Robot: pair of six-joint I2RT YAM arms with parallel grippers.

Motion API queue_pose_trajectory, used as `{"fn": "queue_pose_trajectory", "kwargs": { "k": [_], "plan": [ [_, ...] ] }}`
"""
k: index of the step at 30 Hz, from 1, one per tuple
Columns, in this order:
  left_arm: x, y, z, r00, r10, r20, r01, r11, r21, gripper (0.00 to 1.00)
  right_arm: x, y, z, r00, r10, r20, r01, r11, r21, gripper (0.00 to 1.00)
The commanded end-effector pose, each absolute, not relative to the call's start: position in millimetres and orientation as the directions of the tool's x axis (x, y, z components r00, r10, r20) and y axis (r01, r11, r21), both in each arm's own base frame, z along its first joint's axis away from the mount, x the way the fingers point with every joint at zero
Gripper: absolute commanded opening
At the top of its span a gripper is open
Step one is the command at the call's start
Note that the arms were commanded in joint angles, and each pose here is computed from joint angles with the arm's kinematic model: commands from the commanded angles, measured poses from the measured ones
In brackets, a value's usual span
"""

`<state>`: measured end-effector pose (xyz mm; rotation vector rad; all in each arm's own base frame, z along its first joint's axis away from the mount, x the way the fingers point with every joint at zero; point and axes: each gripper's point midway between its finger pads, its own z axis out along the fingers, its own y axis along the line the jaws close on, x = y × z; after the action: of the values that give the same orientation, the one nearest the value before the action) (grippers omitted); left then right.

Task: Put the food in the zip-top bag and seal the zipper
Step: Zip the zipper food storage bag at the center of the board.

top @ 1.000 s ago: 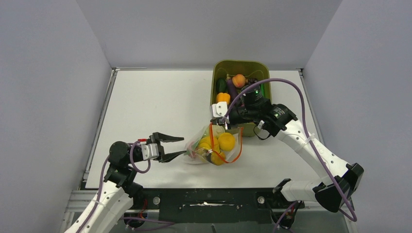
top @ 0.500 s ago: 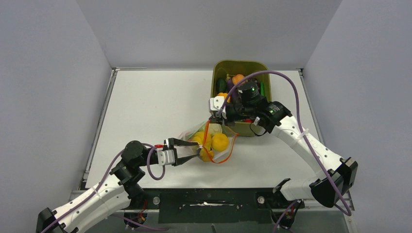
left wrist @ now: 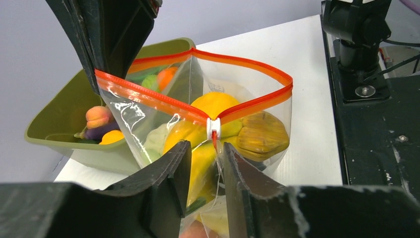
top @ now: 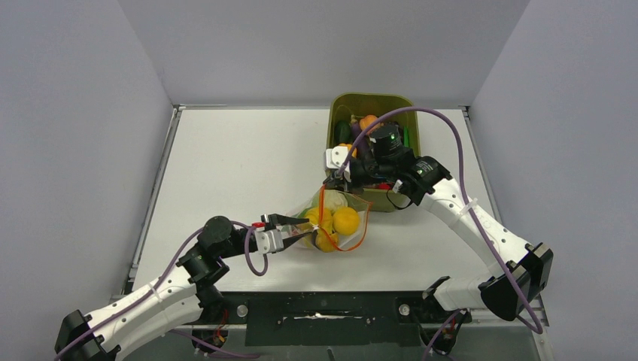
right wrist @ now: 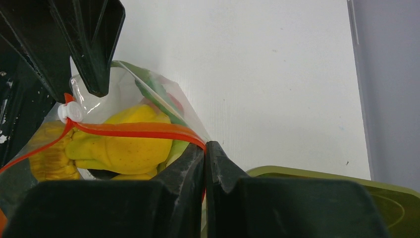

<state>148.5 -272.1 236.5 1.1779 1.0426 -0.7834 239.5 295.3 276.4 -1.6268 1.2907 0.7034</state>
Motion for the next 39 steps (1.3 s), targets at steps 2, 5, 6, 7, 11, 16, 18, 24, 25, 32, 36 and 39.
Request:
{"fn": "queue_pose_trajectory", "kwargs": {
  "k": [2, 5, 6, 7, 11, 16, 18, 24, 25, 32, 36, 39],
  "plan": [
    [153, -275, 258, 0.4, 0.009, -0.916, 0.886, 0.253, 0.389, 0.25, 240, 303, 315, 0.372, -0.321, -0.871, -0.923, -0.026, -0.384, 0.0],
    [153, -276, 257, 0.398, 0.011, -0.917, 0.887, 0.249, 0.389, 0.24, 242, 302, 314, 0.364, -0.322, -0.874, -0.926, -0.02, -0.378, 0.0],
    [154, -276, 257, 0.398, 0.014, -0.917, 0.887, 0.249, 0.389, 0.24, 242, 302, 314, 0.36, -0.323, -0.875, -0.927, -0.018, -0.375, 0.0],
    [154, -276, 256, 0.398, 0.014, -0.917, 0.887, 0.247, 0.389, 0.24, 243, 302, 313, 0.358, -0.323, -0.876, -0.928, -0.017, -0.373, 0.0],
    [153, -277, 254, 0.4, 0.022, -0.916, 0.888, 0.238, 0.394, 0.17, 243, 303, 313, 0.352, -0.319, -0.88, -0.93, -0.016, -0.367, 0.0],
    [153, -276, 259, 0.412, 0.019, -0.911, 0.884, 0.236, 0.404, 0.0, 246, 304, 308, 0.322, -0.323, -0.89, -0.941, -0.003, -0.339, 0.0],
    [152, -275, 264, 0.414, 0.005, -0.91, 0.882, 0.245, 0.402, 0.0, 246, 303, 303, 0.307, -0.33, -0.893, -0.946, 0.0, -0.325, 0.02],
    [158, -266, 280, 0.402, -0.031, -0.915, 0.867, 0.333, 0.37, 0.0, 246, 296, 291, 0.268, -0.365, -0.892, -0.952, 0.041, -0.303, 0.26],
    [159, -264, 283, 0.401, -0.036, -0.915, 0.864, 0.346, 0.365, 0.0, 245, 294, 291, 0.264, -0.368, -0.892, -0.952, 0.051, -0.303, 0.33],
    [163, -261, 289, 0.365, -0.05, -0.93, 0.866, 0.385, 0.319, 0.0, 227, 287, 307, 0.285, -0.357, -0.89, -0.944, 0.058, -0.326, 0.55],
    [164, -261, 292, 0.35, -0.066, -0.934, 0.87, 0.393, 0.299, 0.0, 205, 298, 318, 0.335, -0.328, -0.883, -0.933, 0.018, -0.36, 0.55],
    [165, -261, 293, 0.341, -0.07, -0.937, 0.87, 0.401, 0.287, 0.0, 188, 309, 323, 0.366, -0.314, -0.876, -0.924, -0.006, -0.383, 0.55]
  ]
}}
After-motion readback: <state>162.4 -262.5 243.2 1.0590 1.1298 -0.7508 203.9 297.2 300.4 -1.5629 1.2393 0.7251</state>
